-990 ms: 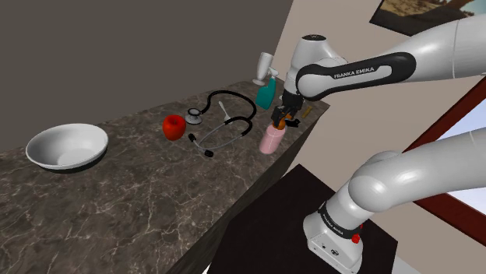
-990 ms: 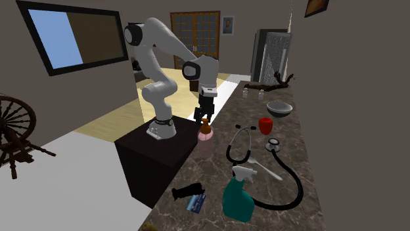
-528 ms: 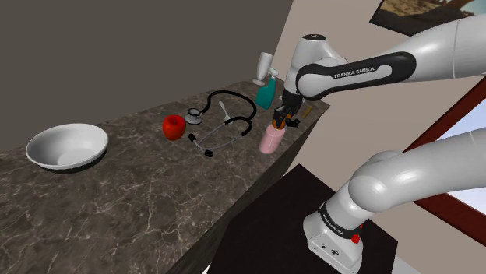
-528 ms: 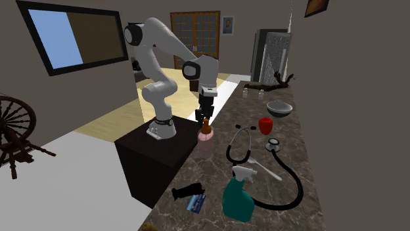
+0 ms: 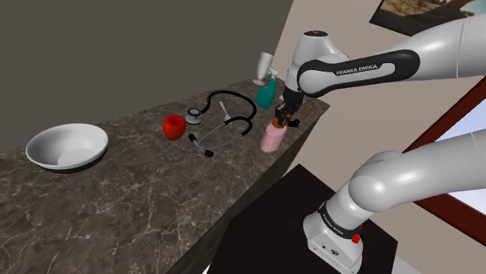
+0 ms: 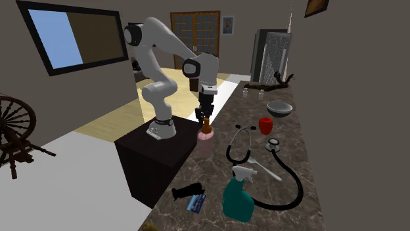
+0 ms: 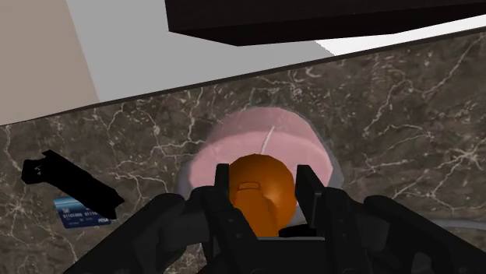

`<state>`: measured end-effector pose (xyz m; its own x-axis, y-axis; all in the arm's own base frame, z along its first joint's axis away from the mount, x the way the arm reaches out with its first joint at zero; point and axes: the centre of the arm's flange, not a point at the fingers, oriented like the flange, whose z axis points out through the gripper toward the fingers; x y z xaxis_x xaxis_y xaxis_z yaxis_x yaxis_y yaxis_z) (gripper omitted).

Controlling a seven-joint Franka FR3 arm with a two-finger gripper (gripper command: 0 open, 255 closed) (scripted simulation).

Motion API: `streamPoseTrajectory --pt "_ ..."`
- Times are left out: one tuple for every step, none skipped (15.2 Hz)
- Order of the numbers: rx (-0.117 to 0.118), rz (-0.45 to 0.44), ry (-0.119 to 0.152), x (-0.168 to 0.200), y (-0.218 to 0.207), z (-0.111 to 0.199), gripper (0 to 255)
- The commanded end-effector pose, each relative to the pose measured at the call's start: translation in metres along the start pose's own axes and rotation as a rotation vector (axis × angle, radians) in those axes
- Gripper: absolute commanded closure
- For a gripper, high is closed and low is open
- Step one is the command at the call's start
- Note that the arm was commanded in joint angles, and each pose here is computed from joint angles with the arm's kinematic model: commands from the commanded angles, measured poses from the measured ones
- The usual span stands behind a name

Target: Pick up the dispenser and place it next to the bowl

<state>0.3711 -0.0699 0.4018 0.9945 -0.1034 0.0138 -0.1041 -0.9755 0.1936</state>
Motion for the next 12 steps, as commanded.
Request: streamPoseTrajectory --pt "0.000 0.000 -0.002 0.000 0.002 -0.010 255" --pt "0.000 0.000 -0.002 0.000 0.003 -0.015 255" --pt "0.000 0.000 -0.002 0.000 0.004 -0.020 255" --pt "0.000 0.000 -0.002 0.000 0.005 -0.025 255" --pt "0.000 0.000 -0.002 0.000 0.006 -0.030 255" --pt "0.000 0.000 -0.002 0.000 0.007 -0.036 255" --pt "0.000 0.000 -0.002 0.000 0.008 -0.041 255" --pt "0.000 0.000 -0.002 0.000 0.009 -0.046 255" --pt "0.000 0.000 -0.002 0.000 0.010 -0.051 255" --pt "0.000 0.000 -0.002 0.001 0.011 -0.056 255" --pt "0.000 0.000 -0.002 0.001 0.012 -0.061 255" --pt "0.000 0.000 -0.002 0.001 0.013 -0.067 255"
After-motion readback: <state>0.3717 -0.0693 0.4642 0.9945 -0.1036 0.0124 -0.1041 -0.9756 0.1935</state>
